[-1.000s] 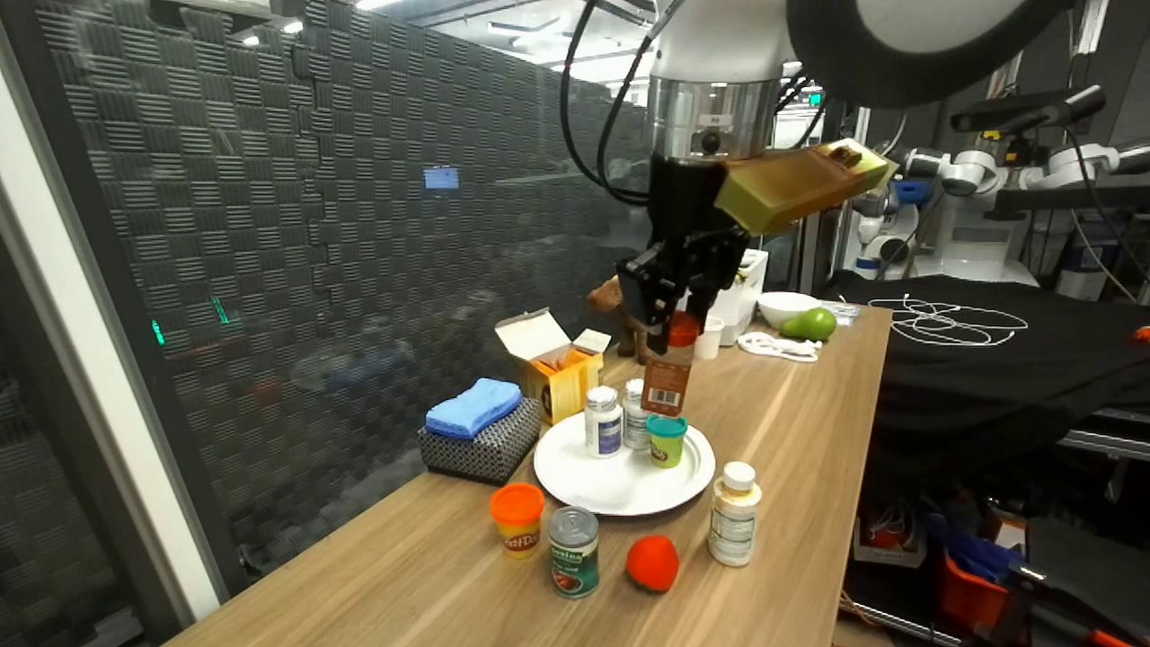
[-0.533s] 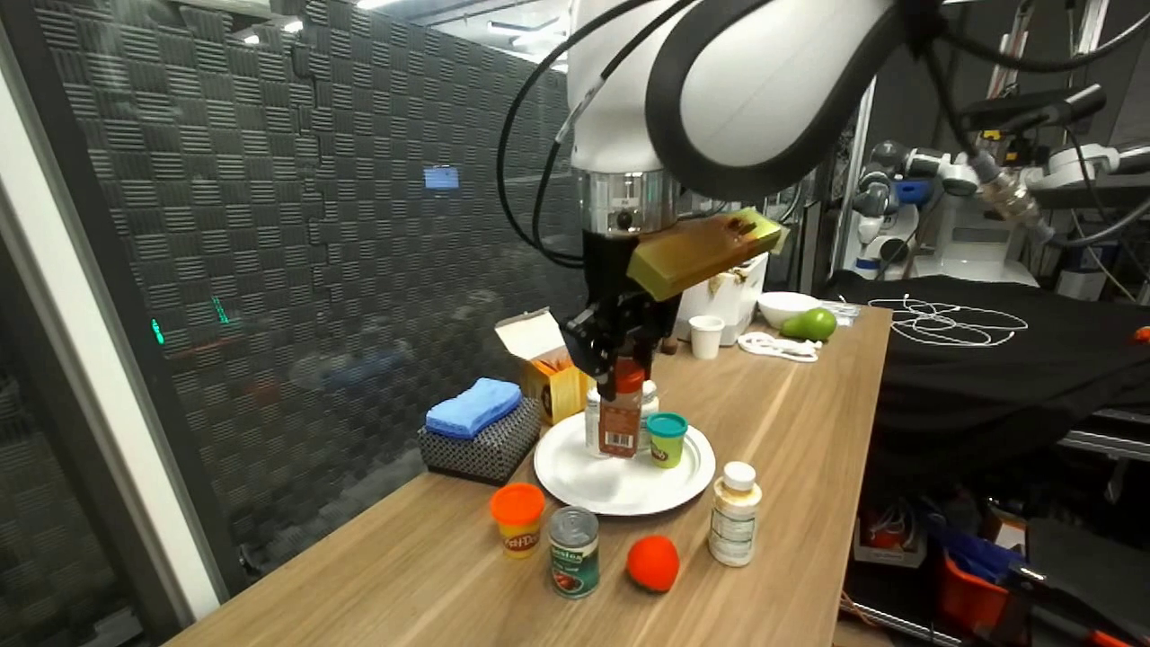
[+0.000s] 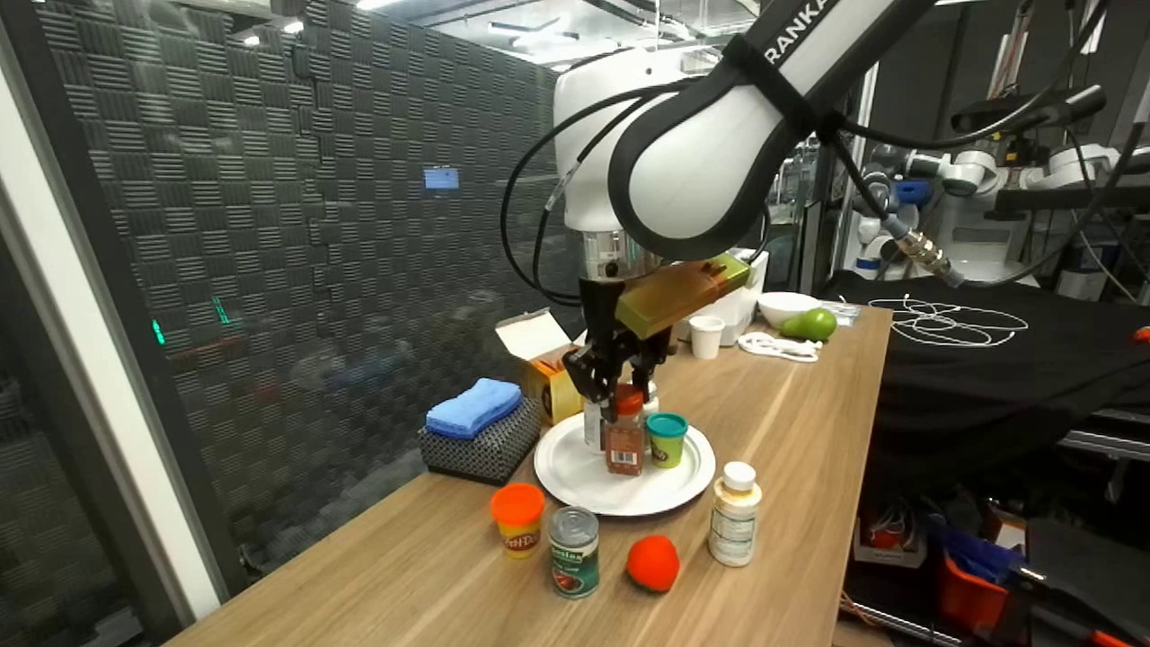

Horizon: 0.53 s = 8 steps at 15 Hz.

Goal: Pick up the objects from the countertop and put them on the white plate.

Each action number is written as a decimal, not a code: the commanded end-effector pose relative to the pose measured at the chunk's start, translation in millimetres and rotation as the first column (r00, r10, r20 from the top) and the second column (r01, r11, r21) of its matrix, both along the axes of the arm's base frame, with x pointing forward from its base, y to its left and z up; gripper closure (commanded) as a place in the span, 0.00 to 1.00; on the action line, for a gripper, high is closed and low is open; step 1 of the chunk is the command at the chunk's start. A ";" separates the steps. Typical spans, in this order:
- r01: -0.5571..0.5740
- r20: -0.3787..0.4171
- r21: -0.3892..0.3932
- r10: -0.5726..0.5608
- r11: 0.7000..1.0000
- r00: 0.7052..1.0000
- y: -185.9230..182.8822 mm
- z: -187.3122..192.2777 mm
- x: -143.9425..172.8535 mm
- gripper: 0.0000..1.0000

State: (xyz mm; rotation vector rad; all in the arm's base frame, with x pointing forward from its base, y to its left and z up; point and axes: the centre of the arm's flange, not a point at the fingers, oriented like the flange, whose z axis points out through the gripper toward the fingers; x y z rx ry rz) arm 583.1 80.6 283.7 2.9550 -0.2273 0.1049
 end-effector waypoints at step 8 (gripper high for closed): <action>-0.015 0.017 0.030 0.014 0.999 1.000 -37.1 3.4 27.2 0.29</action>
